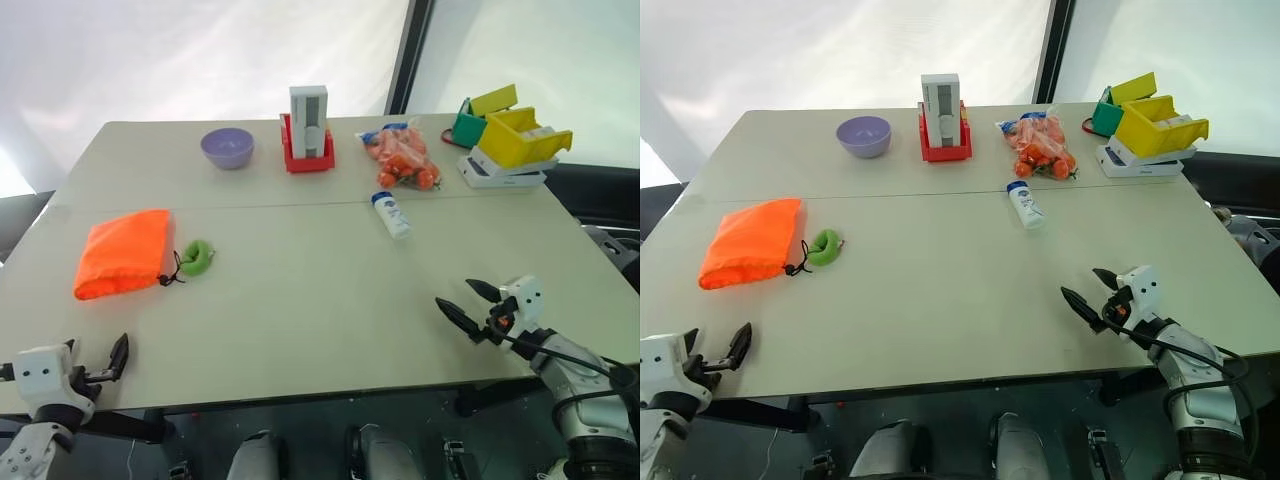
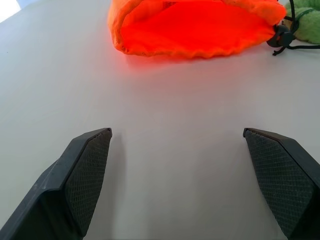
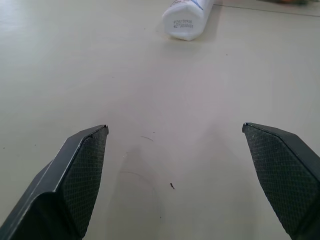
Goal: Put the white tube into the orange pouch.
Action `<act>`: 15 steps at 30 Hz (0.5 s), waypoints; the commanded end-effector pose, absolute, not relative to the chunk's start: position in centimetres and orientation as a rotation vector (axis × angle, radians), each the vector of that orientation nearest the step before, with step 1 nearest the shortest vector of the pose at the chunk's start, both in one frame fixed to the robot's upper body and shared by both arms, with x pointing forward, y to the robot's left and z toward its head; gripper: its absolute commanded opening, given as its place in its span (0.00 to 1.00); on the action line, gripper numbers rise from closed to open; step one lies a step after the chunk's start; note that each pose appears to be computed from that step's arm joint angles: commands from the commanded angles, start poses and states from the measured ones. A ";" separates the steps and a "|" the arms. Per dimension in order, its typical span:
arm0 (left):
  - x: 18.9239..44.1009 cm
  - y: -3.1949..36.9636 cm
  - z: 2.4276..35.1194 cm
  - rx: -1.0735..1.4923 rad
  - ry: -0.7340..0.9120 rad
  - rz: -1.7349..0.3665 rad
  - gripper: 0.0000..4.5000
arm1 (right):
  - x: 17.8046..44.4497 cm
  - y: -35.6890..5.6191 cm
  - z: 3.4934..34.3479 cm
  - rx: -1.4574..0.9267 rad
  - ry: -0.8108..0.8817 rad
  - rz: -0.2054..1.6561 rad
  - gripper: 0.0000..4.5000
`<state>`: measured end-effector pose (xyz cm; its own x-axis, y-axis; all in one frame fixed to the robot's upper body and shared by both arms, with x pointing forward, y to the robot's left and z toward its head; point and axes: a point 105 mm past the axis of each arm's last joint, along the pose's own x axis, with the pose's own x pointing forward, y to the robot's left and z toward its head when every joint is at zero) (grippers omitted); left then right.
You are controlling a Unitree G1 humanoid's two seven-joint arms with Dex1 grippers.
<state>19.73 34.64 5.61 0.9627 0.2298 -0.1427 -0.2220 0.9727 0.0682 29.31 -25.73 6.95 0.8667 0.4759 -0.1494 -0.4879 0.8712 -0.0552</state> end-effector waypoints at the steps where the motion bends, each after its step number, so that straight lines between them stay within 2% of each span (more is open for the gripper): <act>1: 19.9 34.4 6.8 0.070 0.107 0.224 1.00 | 29.7 -25.5 8.7 -0.105 0.059 0.507 0.99; 9: 21.0 34.4 7.0 0.108 0.085 0.264 1.00 | 29.8 -24.0 8.4 -0.122 0.062 0.522 0.99; 15: 22.1 34.5 8.6 0.197 0.015 0.304 1.00 | 30.1 -20.2 9.2 -0.090 0.012 0.618 0.99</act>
